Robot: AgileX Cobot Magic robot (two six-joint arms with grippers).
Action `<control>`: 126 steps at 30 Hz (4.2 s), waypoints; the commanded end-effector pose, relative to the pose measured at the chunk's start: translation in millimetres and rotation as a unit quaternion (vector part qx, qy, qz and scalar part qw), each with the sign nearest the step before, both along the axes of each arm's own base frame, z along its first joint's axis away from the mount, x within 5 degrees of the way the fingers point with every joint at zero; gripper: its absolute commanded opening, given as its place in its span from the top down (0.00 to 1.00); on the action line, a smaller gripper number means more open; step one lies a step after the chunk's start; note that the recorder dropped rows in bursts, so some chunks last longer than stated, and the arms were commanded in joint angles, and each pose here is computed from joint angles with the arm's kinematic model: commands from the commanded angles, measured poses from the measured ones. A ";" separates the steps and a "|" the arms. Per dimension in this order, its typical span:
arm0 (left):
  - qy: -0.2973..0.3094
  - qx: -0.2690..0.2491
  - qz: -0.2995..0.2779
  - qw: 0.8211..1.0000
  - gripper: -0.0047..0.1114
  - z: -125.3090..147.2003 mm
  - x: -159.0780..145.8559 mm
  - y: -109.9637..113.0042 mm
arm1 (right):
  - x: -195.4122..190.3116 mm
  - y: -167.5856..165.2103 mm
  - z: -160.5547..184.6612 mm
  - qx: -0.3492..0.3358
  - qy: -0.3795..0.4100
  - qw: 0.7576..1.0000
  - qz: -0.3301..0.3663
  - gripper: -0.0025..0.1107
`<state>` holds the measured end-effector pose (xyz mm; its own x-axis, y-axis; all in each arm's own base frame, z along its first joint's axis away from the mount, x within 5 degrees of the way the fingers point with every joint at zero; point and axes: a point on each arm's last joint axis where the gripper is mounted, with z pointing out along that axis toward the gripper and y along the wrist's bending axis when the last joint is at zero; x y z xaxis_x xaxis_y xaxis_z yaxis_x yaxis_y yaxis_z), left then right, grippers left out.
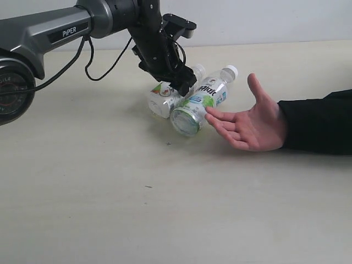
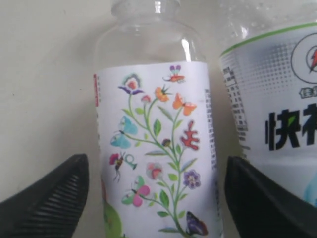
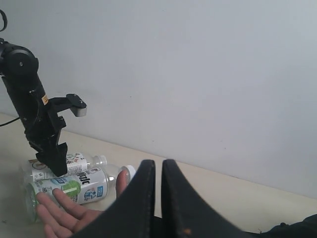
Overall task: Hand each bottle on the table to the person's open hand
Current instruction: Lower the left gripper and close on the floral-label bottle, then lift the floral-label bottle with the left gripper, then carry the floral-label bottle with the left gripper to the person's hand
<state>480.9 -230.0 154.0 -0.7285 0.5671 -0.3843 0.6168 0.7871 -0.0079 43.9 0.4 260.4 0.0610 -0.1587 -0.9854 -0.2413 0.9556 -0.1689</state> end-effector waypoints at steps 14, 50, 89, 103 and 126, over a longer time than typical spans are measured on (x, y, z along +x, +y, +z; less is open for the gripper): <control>-0.011 0.000 0.000 1.000 0.29 4.8 2.0 1.1 | -0.3 0.2 -1.0 0.002 -0.001 1.000 0.002 0.92; -0.099 0.027 0.084 0.991 0.96 37.4 20.7 10.9 | -0.6 1.4 0.7 0.004 -0.010 1.000 0.009 0.92; -0.131 -0.446 0.093 0.881 0.96 98.6 -209.0 -100.8 | -0.6 1.3 0.6 0.004 -0.009 1.000 0.009 0.92; -0.247 -0.400 0.276 0.838 0.96 58.4 -250.0 -132.2 | -0.6 1.3 0.6 0.003 -0.010 1.000 0.009 0.92; -0.262 -0.430 0.349 0.790 0.96 62.1 -279.8 -137.2 | -0.6 1.3 0.6 0.004 -0.009 1.000 0.009 0.92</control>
